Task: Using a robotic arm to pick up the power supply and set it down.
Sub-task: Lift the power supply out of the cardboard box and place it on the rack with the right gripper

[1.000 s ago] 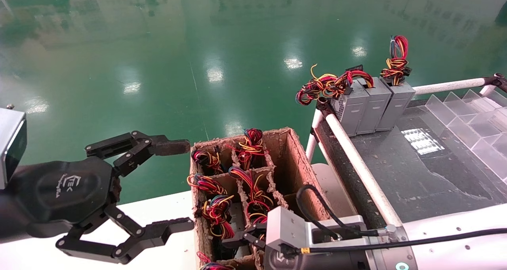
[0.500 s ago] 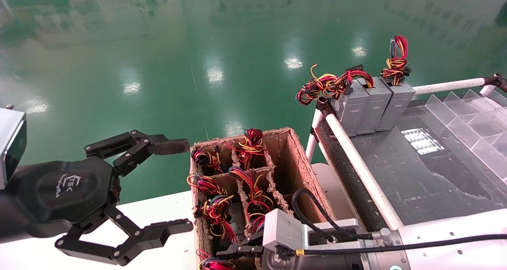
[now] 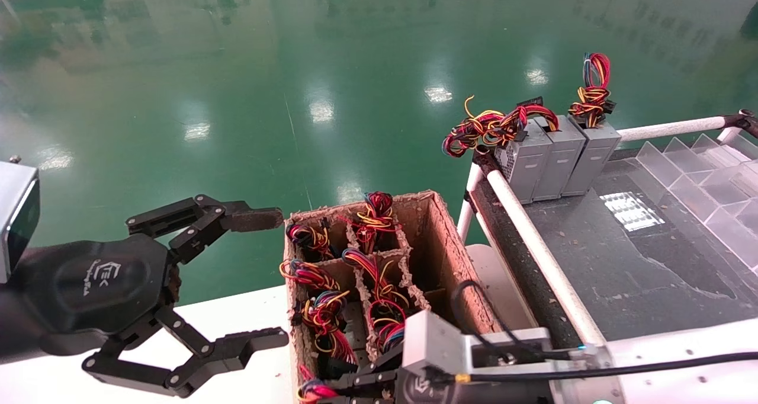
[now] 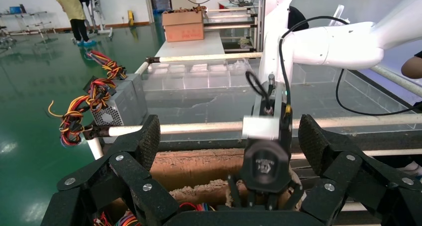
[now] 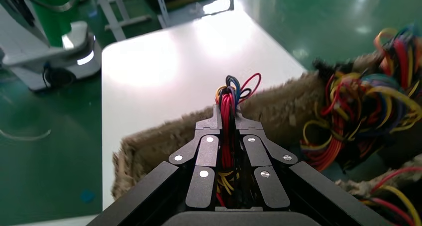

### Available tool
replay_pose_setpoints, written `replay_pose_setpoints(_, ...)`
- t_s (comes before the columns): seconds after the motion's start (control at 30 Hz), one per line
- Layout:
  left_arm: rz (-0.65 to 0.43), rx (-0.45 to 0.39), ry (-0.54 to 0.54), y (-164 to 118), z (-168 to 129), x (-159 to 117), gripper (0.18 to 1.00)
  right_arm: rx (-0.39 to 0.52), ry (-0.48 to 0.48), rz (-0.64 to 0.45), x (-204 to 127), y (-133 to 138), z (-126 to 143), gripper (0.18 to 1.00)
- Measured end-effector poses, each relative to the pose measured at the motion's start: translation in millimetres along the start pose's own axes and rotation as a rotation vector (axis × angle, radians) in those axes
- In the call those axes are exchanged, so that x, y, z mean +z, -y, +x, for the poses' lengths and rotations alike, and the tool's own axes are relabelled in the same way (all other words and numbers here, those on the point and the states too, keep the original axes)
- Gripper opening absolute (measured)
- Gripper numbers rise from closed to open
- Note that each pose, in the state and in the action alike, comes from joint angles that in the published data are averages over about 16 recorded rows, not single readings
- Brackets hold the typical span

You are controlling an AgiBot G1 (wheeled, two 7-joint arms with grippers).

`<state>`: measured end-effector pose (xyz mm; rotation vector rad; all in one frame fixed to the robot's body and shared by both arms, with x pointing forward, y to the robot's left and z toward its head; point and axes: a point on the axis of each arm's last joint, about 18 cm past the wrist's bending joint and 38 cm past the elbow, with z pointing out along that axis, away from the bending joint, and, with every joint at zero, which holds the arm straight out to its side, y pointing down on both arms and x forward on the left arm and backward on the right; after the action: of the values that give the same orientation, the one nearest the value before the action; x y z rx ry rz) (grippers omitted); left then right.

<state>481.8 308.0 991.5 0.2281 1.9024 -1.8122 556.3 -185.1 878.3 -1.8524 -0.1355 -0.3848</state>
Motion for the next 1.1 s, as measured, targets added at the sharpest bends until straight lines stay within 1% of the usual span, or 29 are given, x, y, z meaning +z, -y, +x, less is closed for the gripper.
replay_pose_setpoints(0.13,0.0,0.0,0.0,0,0,0,1.001,0.001,-0.019,0.068,-16,10,1,0.233)
replay_pose_setpoints(0.27,0.0,0.0,0.0,0,0,0,1.001,0.003,-0.049,0.145,-39,22,2,0.229)
replay_pose_setpoints(0.63,0.0,0.0,0.0,0,0,0,1.001,0.006,-0.165,0.341,-117,58,14,0.226)
replay_pose_setpoints(0.9,0.0,0.0,0.0,0,0,0,1.001,-0.033,-0.294,0.442,-184,81,28,0.226)
replay_pose_setpoints(1.1,0.0,0.0,0.0,0,0,0,1.001,-0.087,-0.43,0.456,-232,89,42,0.226)
